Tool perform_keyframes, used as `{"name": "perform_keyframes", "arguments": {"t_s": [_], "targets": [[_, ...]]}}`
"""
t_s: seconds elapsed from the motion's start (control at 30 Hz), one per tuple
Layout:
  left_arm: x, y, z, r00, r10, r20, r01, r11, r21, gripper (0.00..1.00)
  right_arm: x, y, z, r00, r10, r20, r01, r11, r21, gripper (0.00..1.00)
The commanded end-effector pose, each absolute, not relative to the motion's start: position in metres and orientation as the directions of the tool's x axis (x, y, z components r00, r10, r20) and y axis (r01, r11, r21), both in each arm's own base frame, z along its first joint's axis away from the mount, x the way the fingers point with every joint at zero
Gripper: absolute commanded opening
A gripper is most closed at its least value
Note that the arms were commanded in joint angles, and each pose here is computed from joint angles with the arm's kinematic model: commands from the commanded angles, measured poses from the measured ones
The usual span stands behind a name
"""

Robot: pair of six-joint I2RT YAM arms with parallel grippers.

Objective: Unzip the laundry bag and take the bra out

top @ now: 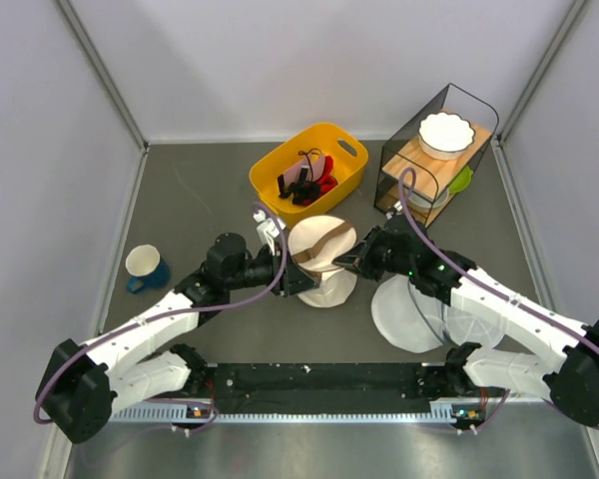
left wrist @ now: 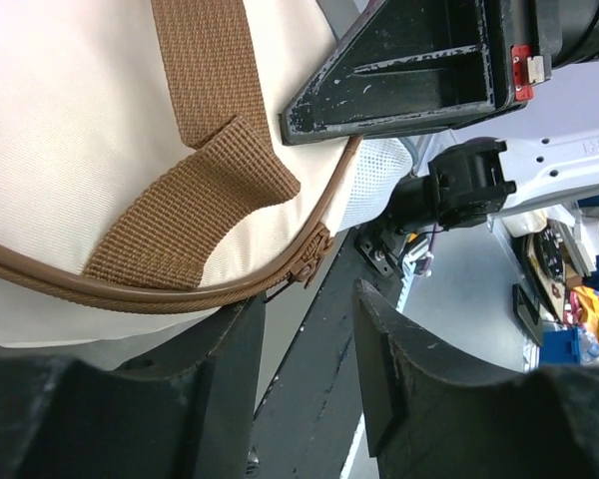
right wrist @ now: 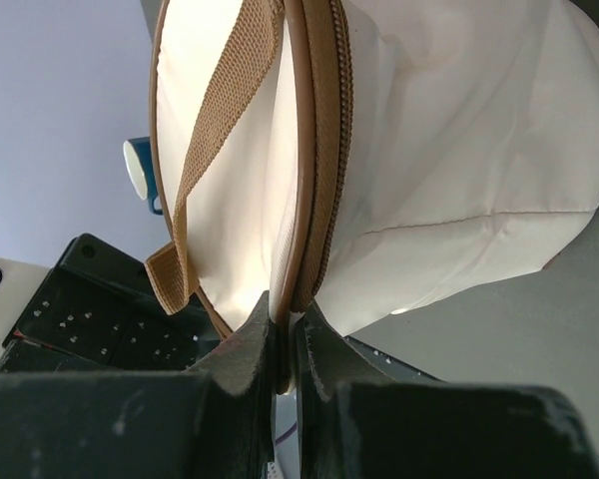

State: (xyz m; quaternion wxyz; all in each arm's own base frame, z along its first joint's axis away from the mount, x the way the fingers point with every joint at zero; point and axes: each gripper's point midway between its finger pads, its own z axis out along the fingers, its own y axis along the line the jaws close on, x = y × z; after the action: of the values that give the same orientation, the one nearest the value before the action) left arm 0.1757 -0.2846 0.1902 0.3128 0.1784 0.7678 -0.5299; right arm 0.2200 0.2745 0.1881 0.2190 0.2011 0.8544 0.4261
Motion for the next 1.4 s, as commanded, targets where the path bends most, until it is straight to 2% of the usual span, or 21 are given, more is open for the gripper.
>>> {"name": "perform_keyframes", "arguments": {"t_s": [0.0,0.1,0.2,0.23,0.27,0.3,0.5,0.67,0.77,0.87,1.1,1.2,1.27,1.3,1.37], "targets": [[0.179,-0.289,0.214,-0.695,-0.113,-0.71,0.651,0.319,-0.688,0.44,0.227,0.28,0.21,-0.815,0.537,-0.216,0.111,0.511,0.852,0.0],[0.181,-0.286,0.215,-0.679,-0.117,-0.725,0.657,0.346,-0.67,0.38,0.226,0.28,0.209,-0.816,0.536,-0.217,0.112,0.514,0.85,0.0],[0.186,-0.282,0.208,-0.679,-0.104,-0.727,0.644,0.391,-0.657,0.25,0.225,0.28,0.208,-0.817,0.535,-0.214,0.114,0.515,0.85,0.0],[0.188,-0.282,0.209,-0.676,-0.102,-0.729,0.643,0.402,-0.652,0.18,0.226,0.28,0.208,-0.817,0.536,-0.215,0.113,0.513,0.851,0.0],[0.189,-0.281,0.207,-0.677,-0.096,-0.729,0.638,0.416,-0.648,0.05,0.225,0.28,0.208,-0.817,0.535,-0.214,0.114,0.514,0.85,0.0],[0.191,-0.278,0.2,-0.685,-0.088,-0.723,0.619,0.452,-0.642,0.0,0.225,0.28,0.208,-0.817,0.535,-0.216,0.112,0.515,0.85,0.0],[0.199,-0.27,0.196,-0.69,-0.106,-0.716,0.576,0.518,-0.632,0.0,0.224,0.278,0.206,-0.815,0.538,-0.214,0.115,0.514,0.85,0.0],[0.209,-0.25,0.186,-0.685,-0.129,-0.717,0.495,0.639,-0.588,0.0,0.218,0.274,0.2,-0.824,0.522,-0.221,0.107,0.526,0.844,0.0],[0.223,-0.23,0.18,-0.664,-0.169,-0.729,0.407,0.735,-0.541,0.0,0.211,0.274,0.198,-0.845,0.472,-0.25,0.059,0.547,0.835,0.0],[0.233,-0.22,0.181,-0.628,-0.188,-0.755,0.387,0.767,-0.512,0.0,0.199,0.269,0.191,-0.878,0.389,-0.279,0.011,0.599,0.8,0.0],[0.253,-0.212,0.187,-0.614,-0.228,-0.755,0.336,0.79,-0.512,0.0,0.186,0.25,0.184,-0.919,0.251,-0.305,-0.071,0.656,0.752,0.0],[0.253,-0.227,0.195,-0.628,-0.203,-0.751,0.391,0.752,-0.531,0.0,0.181,0.256,0.183,-0.937,0.161,-0.31,-0.134,0.654,0.744,0.0],[0.247,-0.237,0.194,-0.667,-0.172,-0.725,0.416,0.722,-0.553,0.0,0.184,0.257,0.185,-0.933,0.093,-0.348,-0.208,0.648,0.733,0.0],[0.246,-0.239,0.196,-0.675,-0.166,-0.718,0.415,0.72,-0.556,0.0,0.184,0.255,0.175,-0.943,0.069,-0.326,-0.198,0.671,0.715,0.0],[0.24,-0.242,0.184,-0.723,-0.123,-0.679,0.399,0.729,-0.557,0.0,0.191,0.255,0.174,-0.938,0.016,-0.347,-0.25,0.663,0.705,0.0]]}}
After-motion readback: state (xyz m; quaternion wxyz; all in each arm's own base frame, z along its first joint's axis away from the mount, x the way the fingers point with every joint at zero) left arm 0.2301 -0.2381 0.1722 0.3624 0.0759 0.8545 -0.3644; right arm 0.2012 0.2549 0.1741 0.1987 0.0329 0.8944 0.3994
